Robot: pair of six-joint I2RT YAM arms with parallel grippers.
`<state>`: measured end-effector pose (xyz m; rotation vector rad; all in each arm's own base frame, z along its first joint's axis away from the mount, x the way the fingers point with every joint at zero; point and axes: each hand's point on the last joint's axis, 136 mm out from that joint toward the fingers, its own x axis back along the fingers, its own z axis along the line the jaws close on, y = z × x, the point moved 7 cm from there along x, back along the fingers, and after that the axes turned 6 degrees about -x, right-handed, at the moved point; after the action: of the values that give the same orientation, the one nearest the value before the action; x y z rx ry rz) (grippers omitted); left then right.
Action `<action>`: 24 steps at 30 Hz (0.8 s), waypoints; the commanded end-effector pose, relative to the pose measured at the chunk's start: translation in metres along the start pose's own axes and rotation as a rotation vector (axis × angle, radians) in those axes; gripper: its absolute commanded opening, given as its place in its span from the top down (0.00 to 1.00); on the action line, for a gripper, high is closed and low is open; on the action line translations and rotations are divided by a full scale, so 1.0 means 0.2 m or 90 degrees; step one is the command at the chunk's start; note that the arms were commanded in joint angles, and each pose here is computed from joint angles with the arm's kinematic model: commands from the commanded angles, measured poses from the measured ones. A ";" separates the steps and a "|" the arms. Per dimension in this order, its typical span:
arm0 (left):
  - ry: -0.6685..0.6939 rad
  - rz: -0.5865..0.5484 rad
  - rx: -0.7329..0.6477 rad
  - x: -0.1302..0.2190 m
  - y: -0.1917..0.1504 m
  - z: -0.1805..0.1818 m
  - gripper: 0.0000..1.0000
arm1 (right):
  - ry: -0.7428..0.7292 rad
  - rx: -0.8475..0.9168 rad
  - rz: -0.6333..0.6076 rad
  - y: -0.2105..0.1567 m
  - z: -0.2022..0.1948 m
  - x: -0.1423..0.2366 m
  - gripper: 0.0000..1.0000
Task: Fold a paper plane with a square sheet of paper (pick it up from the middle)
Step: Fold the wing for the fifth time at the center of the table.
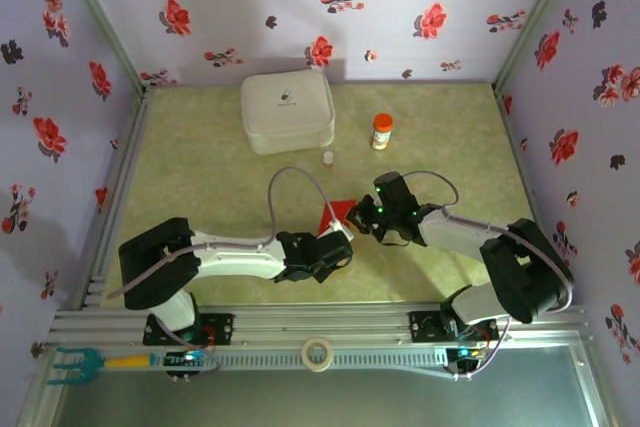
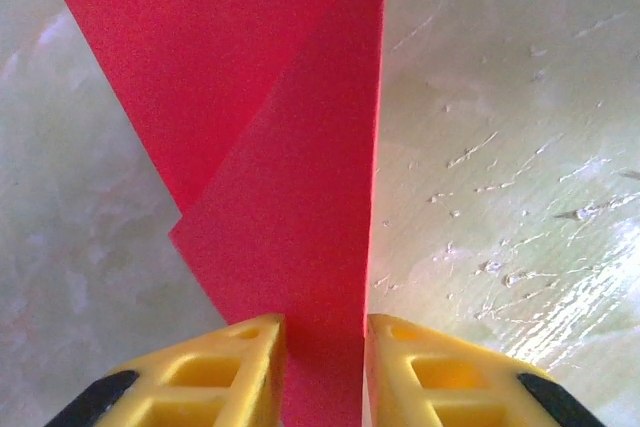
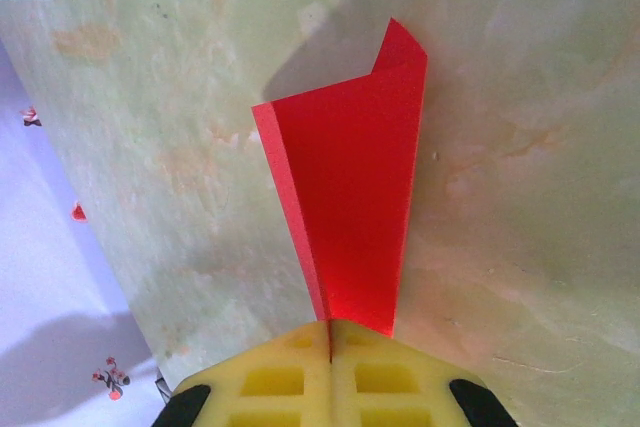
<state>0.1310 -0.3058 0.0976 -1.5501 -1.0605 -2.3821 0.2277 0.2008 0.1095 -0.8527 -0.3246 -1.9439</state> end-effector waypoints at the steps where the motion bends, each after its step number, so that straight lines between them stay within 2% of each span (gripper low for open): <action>1: 0.013 0.004 -0.004 0.00 0.01 -0.01 0.72 | 0.004 -0.004 -0.002 0.00 0.00 0.02 1.00; 5: 0.013 0.006 -0.004 0.00 0.01 -0.01 0.75 | 0.004 -0.003 -0.001 0.00 0.00 0.01 1.00; 12: 0.011 -0.002 -0.001 0.01 0.02 0.00 0.87 | 0.003 -0.003 0.001 0.00 0.00 0.01 1.00; 15: 0.011 -0.002 0.001 0.01 0.02 0.00 0.92 | 0.000 -0.003 0.001 0.00 -0.01 0.01 0.96; 18: 0.008 -0.003 0.006 0.01 0.02 0.00 0.94 | -0.008 0.007 -0.004 0.00 0.00 0.03 0.89; 24: -0.031 -0.009 0.051 0.00 0.00 0.01 0.96 | -0.092 0.049 -0.065 0.02 -0.03 0.15 0.63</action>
<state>0.1313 -0.3063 0.0961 -1.5647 -1.0768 -2.3554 0.2205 0.1897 0.1137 -0.8952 -0.4113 -1.9356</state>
